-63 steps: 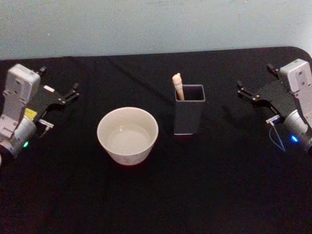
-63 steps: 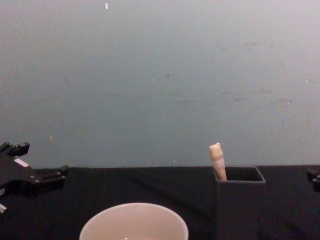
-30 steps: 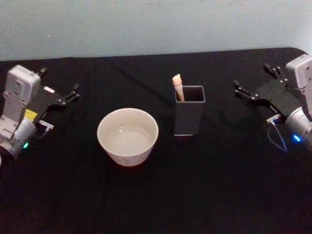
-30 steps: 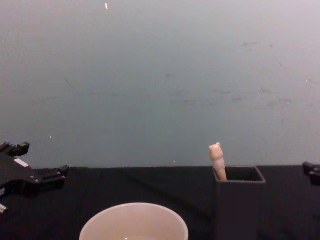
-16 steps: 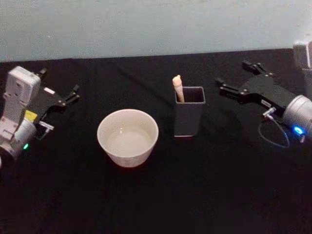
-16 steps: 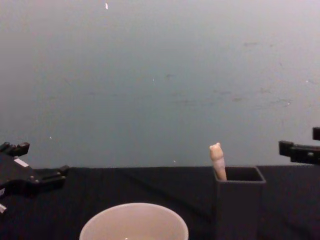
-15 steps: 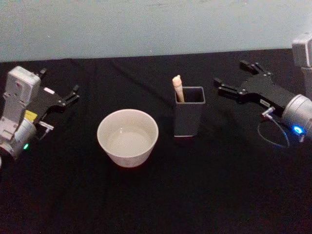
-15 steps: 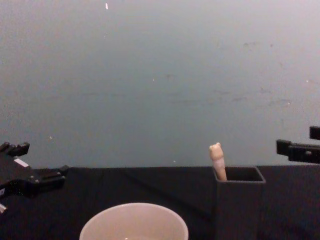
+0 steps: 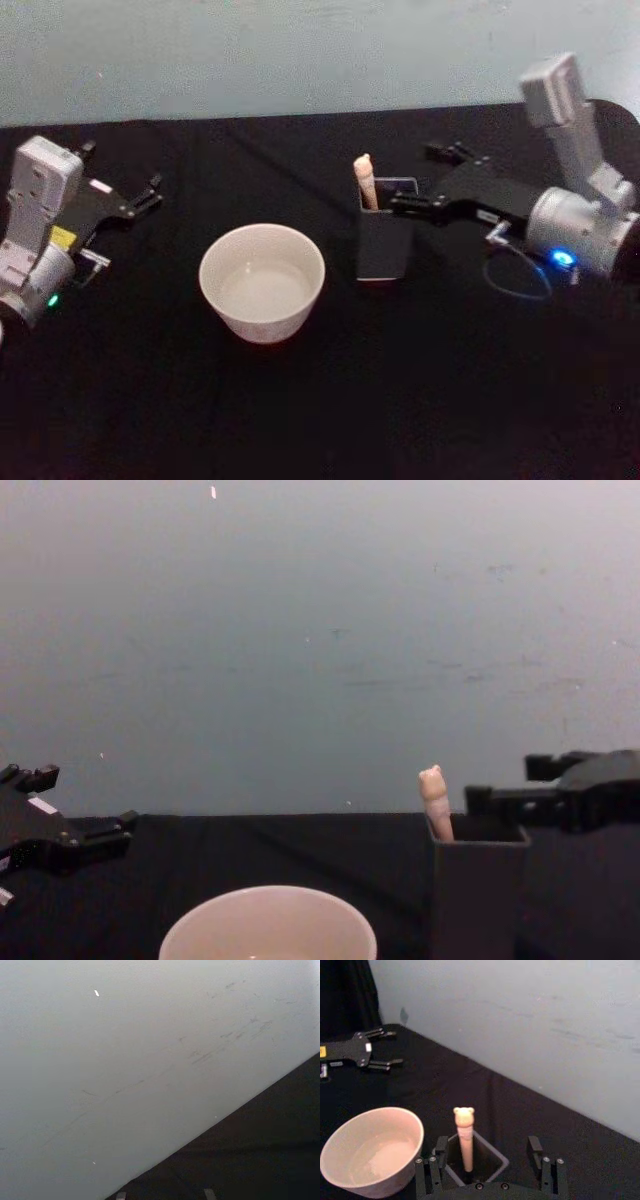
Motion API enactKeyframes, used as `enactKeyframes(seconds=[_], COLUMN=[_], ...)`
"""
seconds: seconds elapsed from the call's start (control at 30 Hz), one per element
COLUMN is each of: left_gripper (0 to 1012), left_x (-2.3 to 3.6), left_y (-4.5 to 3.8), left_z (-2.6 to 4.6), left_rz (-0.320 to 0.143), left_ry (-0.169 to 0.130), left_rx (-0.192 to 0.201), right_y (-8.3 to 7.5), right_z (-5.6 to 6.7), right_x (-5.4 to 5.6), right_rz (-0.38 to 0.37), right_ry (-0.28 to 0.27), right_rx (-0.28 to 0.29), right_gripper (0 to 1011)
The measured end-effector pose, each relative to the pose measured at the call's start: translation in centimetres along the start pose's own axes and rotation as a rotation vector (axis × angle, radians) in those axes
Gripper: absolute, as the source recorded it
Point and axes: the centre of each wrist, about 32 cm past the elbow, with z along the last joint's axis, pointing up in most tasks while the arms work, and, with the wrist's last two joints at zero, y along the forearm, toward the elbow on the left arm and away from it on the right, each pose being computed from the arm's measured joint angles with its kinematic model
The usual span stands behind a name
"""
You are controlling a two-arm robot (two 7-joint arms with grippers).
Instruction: Pick up the stirring spoon with one hand, stir inside the cup, then place it back in its original position.
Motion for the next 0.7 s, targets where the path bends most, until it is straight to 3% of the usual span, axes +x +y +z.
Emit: enactKeyframes(seconds=[0.7], left_gripper=[1001], left_x=[0.00], left_y=[0.00], left_z=[0.00], left_rz=[0.000], left_ry=[0.000], left_rx=[0.000], right_y=[4.1], right_z=[0.7], right_x=[-0.2], right_rz=[0.027], right_ry=[0.027], right_rx=[-0.036], right_gripper=[1000])
